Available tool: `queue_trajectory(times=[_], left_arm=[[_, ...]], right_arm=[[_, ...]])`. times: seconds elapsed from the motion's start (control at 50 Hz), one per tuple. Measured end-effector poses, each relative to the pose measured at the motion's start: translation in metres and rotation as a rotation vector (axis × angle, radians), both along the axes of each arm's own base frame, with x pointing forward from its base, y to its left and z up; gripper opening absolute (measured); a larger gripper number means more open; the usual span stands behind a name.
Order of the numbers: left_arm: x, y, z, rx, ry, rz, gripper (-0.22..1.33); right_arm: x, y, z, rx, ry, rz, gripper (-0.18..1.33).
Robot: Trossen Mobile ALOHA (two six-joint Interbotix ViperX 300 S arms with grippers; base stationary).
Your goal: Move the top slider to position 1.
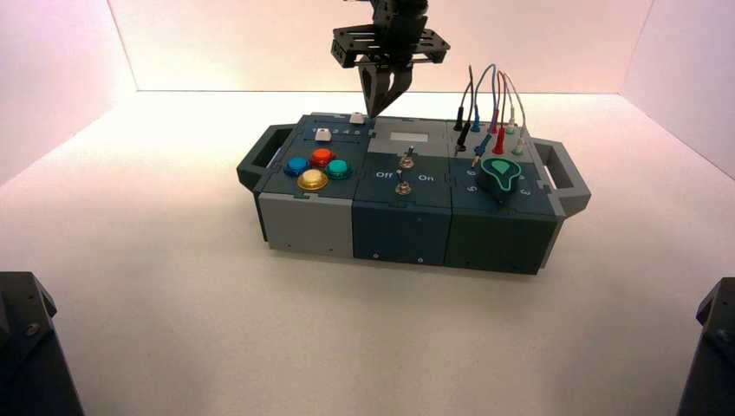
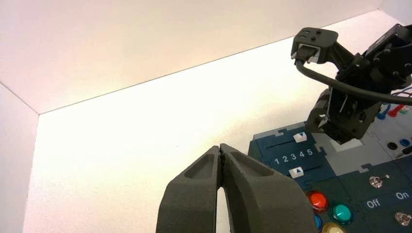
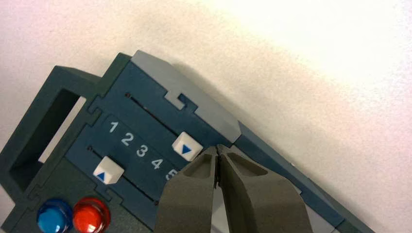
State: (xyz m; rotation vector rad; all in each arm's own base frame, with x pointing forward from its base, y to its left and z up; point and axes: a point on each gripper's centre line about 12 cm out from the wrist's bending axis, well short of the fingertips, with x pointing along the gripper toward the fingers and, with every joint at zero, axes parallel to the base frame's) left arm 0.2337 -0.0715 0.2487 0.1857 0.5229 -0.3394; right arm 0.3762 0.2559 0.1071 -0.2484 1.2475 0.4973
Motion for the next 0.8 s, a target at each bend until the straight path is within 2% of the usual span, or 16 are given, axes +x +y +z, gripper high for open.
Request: queue_trajectory(times=[0.28,0.8], left_arm=[[0.0,0.0,0.0,0.0,0.0,0.0,-0.16],[0.0002,-0.0001,0.0006,-0.001,-0.001,0.0,-0.16]], right_arm=[[0.0031,0.0009,-0.0033,-0.005,0.017,-0.004,-0.14],[-0.0015,0.0059,-0.0022,0.0,0.042,-0.002,-0.14]])
